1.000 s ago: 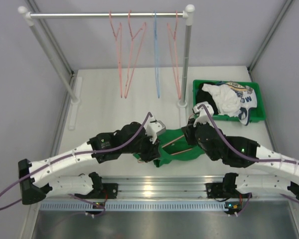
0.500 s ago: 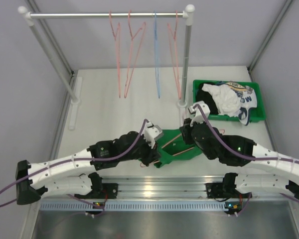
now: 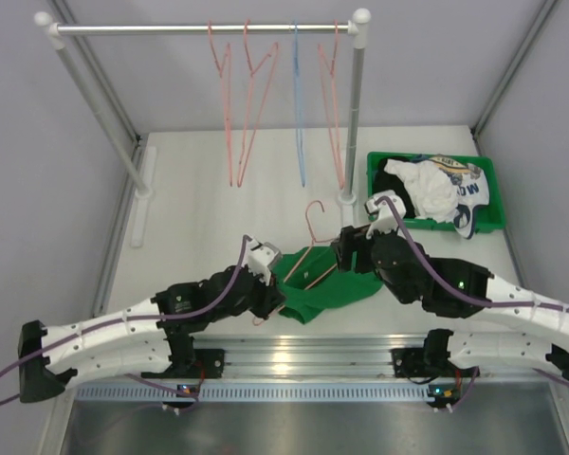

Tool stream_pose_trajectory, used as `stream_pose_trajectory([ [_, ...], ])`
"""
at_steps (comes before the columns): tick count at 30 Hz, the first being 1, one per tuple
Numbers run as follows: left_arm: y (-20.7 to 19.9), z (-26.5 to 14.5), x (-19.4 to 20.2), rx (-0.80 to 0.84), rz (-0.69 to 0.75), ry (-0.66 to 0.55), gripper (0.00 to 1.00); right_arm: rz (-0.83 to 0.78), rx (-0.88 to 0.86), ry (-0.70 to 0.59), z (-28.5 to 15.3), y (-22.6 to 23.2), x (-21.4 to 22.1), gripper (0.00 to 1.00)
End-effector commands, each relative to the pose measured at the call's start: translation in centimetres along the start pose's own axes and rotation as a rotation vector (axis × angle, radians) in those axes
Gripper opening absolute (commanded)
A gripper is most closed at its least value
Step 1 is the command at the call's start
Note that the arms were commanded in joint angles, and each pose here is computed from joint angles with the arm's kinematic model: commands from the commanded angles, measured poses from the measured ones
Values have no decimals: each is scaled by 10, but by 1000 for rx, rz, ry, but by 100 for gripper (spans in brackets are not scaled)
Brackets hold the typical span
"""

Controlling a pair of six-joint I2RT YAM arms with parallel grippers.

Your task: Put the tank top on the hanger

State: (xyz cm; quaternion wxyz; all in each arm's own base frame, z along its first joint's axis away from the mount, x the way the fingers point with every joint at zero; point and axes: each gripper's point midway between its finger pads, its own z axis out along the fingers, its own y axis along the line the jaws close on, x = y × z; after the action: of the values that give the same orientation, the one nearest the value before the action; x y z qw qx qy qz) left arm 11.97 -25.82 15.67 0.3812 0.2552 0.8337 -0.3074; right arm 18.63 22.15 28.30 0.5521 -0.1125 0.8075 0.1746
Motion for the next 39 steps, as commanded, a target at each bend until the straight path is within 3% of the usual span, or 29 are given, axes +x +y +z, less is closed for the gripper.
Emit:
stream_pose_trajectory([
  [1,2,-7,-13,-7,-66,-90,0,48,-15,-60,-10,0,-19,70],
  [14,62,-36,10,-274,-298,-156,0,102,-4,-112,-31,-18,-40,72],
  [21,87,-45,-4,-422,-337,-234,0,101,-2,-108,-35,-23,-38,72],
  [27,118,-38,-21,-543,-343,-209,0,96,-6,-98,-37,-24,-36,71],
  [28,116,-34,-26,-495,-367,-203,0,96,-5,-97,-37,-24,-36,71],
  [32,164,-52,-54,-574,-387,-266,0,97,-4,-88,-38,-26,-33,70],
  [39,209,-86,-105,-684,-396,-315,0,93,-13,-89,-40,-25,-38,70],
])
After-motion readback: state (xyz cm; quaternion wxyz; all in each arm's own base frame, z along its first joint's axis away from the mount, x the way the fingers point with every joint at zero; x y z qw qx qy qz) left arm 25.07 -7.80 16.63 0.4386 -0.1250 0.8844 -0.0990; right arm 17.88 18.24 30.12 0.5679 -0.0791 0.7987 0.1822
